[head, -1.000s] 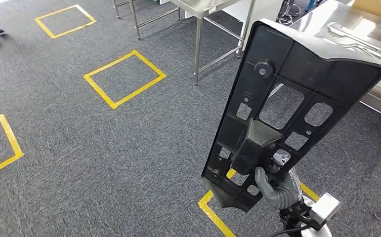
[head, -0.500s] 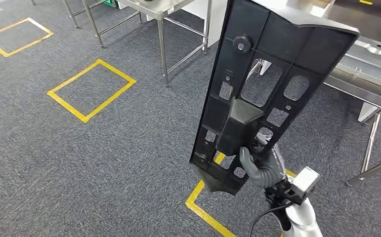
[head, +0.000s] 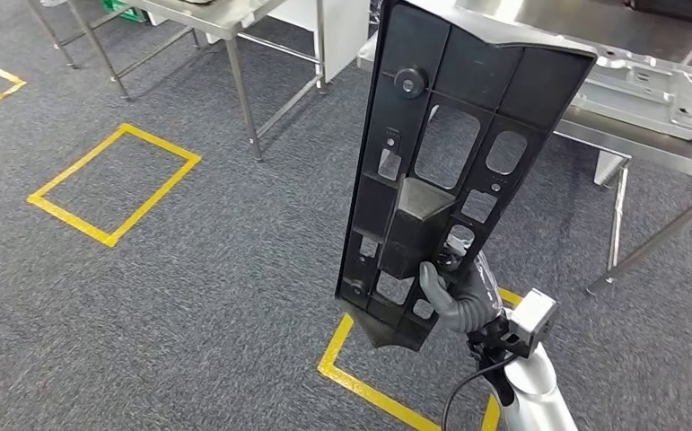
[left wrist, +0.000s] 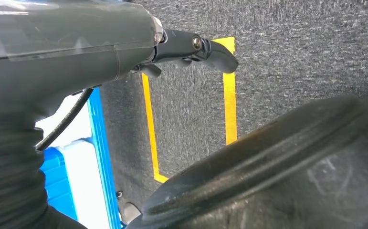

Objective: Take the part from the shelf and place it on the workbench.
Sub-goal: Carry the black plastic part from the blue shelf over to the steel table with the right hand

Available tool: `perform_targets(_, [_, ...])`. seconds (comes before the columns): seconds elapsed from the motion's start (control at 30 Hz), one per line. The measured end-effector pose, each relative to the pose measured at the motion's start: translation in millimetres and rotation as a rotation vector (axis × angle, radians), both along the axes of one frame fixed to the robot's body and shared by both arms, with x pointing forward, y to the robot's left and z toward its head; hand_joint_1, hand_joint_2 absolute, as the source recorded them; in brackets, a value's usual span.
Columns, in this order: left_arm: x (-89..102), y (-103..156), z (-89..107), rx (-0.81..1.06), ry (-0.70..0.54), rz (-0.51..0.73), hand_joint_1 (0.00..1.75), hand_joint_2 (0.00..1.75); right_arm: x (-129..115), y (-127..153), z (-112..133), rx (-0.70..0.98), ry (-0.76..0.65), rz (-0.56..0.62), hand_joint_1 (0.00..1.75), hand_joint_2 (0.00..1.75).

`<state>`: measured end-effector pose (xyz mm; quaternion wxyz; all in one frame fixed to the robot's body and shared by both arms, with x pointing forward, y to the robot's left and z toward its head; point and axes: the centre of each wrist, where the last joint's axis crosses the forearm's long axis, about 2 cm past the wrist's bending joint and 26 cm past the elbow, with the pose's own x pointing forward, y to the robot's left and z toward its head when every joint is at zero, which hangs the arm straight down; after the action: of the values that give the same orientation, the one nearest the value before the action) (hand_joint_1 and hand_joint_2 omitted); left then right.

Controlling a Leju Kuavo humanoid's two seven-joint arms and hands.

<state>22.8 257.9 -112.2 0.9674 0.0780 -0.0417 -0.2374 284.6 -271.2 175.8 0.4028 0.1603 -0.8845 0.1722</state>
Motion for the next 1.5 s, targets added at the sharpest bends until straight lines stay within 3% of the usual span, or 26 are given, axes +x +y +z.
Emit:
perform_targets(0.4, [0.9, 1.5, 0.1, -0.006, -0.067, 0.026, 0.0, 1.75, 6.5, 1.7, 0.1, -0.008, 0.009, 0.028, 1.75, 1.75])
perform_targets(0.97, [-8.1, -4.8, -0.1, -0.015, -0.034, 0.072, 0.0, 1.75, 26.2, -1.7, 18.7, -0.025, -0.044, 0.038, 1.75, 1.75])
perform_targets(1.5, [-1.9, -4.2, 0.2, -0.028, -0.045, 0.066, 0.0, 1.75, 23.8, 1.8, 15.4, -0.081, -0.008, 0.0, 1.75, 1.75])
